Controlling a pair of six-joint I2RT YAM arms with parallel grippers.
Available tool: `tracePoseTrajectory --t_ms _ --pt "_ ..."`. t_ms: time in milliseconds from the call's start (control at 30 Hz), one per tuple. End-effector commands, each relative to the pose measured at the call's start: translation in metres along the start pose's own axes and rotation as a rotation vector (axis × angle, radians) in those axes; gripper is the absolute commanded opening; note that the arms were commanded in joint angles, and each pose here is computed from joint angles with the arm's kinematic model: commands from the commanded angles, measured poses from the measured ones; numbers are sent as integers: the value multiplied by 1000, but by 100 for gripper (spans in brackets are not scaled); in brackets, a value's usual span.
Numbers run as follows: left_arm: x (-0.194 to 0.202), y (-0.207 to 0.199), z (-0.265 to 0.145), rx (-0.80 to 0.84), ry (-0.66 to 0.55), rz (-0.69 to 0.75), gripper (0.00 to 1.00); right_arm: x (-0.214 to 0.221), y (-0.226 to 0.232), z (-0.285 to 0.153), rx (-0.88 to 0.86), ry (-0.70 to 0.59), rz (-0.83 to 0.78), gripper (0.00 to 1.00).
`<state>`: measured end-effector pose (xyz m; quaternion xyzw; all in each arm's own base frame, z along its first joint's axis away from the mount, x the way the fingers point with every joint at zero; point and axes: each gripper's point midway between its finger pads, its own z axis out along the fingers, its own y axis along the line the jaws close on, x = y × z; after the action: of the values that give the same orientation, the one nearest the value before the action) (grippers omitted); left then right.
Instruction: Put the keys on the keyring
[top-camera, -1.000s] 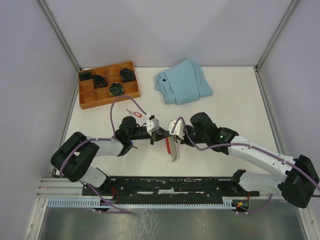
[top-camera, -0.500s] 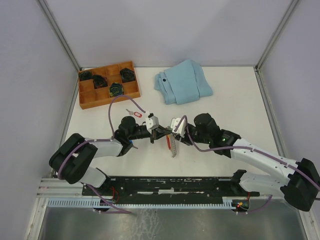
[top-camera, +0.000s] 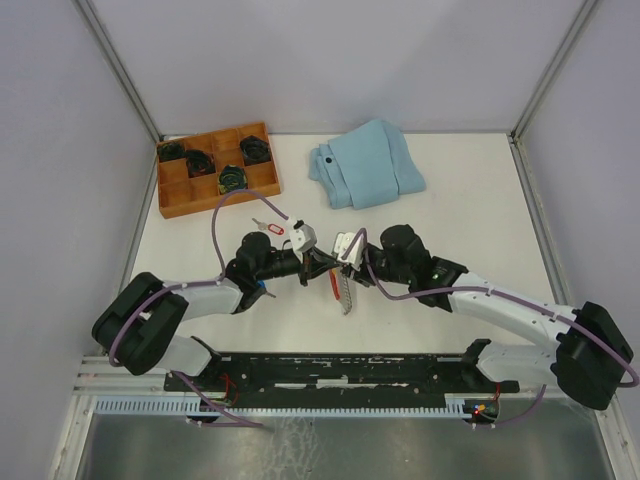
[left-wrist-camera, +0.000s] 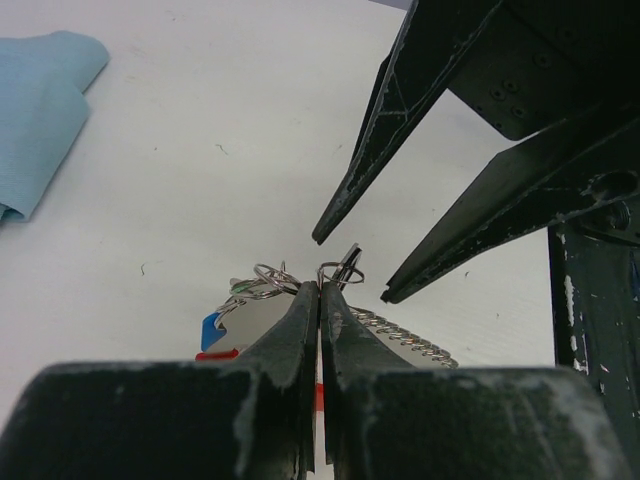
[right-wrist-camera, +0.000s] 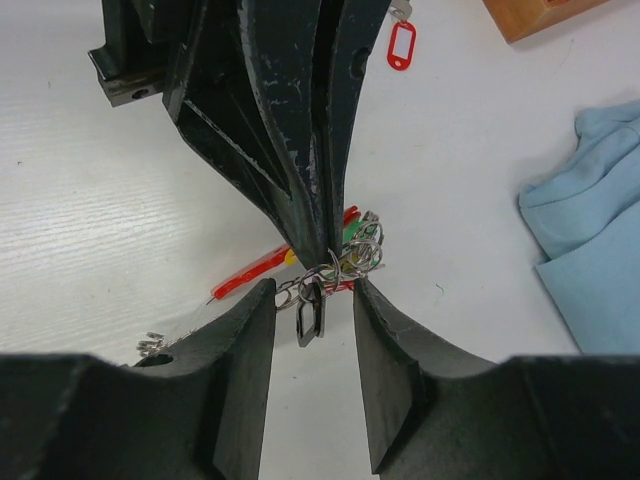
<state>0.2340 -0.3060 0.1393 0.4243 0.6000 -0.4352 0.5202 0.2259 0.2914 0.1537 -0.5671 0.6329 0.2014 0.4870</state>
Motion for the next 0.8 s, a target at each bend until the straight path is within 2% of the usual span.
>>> tracePoseTrajectory --t_ms 0,233,333,567,767 --pt "-34 0 2 -13 -80 4 3 -16 -7 6 15 -54 -25 45" --pt "-36 -2 4 -6 -76 -16 3 -7 -9 13 30 -30 -29 44" --pt "-36 -4 4 -2 -75 -20 3 -6 -10 15 29 -26 -31 40" --pt "-36 -4 4 -3 -68 -21 3 -3 -11 10 36 0 -41 16" --pt "-37 -3 3 -15 -63 -23 3 4 -13 1 57 38 -50 1"
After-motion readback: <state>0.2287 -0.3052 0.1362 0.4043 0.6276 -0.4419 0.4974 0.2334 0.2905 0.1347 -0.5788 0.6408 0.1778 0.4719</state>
